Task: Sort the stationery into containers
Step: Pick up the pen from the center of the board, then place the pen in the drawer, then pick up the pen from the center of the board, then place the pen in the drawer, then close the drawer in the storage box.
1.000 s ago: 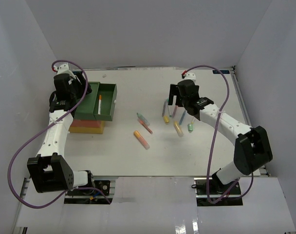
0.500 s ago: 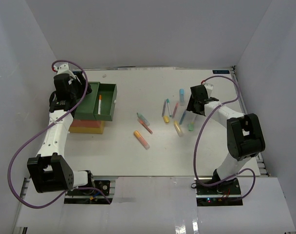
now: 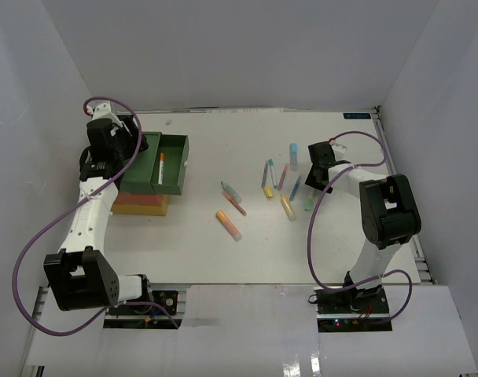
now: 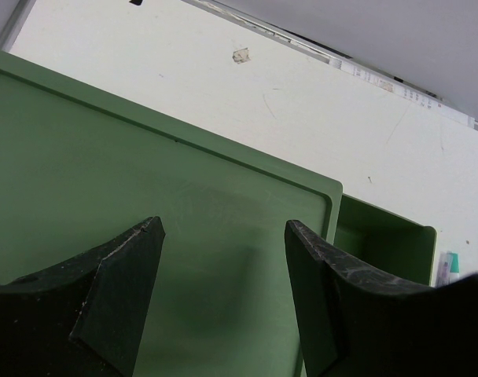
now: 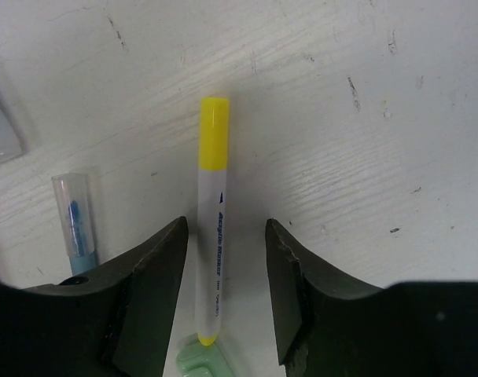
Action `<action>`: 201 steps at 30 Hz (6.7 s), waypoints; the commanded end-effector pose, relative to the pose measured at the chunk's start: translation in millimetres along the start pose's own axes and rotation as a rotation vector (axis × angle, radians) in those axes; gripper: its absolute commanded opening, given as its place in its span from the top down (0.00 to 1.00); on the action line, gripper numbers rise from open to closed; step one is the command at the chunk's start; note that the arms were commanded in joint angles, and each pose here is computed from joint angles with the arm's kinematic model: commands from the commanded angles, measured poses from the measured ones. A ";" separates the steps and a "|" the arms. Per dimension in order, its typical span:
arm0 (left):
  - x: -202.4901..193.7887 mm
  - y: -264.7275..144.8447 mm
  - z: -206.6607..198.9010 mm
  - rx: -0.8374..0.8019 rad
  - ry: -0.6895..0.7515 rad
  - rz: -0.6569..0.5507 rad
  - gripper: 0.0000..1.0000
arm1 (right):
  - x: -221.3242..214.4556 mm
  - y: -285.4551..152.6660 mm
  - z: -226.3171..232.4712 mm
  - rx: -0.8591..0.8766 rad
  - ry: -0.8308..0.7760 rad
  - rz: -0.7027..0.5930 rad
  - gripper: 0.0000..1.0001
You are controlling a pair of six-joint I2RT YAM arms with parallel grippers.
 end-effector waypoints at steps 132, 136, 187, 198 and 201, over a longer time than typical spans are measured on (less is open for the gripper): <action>-13.2 -12.0 4.0 -0.002 -0.019 0.076 0.26 | 79.0 -107.2 142.8 0.464 -0.414 -0.294 0.92; -13.1 -13.4 3.6 -0.004 -0.025 0.073 0.26 | 88.7 -188.5 159.1 0.643 -0.314 -0.417 0.92; -8.4 -19.0 -0.3 -0.032 -0.028 0.046 0.25 | 28.0 -229.5 238.5 1.147 -0.900 -0.731 0.14; 58.1 -50.9 -8.9 0.065 0.068 -0.175 0.21 | 21.7 -218.6 269.8 1.442 -1.122 -0.786 0.03; 74.1 -49.1 -4.0 0.144 0.109 -0.204 0.14 | 21.4 -218.8 278.0 1.489 -1.145 -0.799 0.03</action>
Point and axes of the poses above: each gripper's point midway between its finger pads, its own y axis out along the fingers, its own z axis along the line the jaws close on, x = y × z, the point moved 8 cm from there along -y, back along the fingers, and after that the axes turned 7 degrees about -y, right-handed, at the moved point
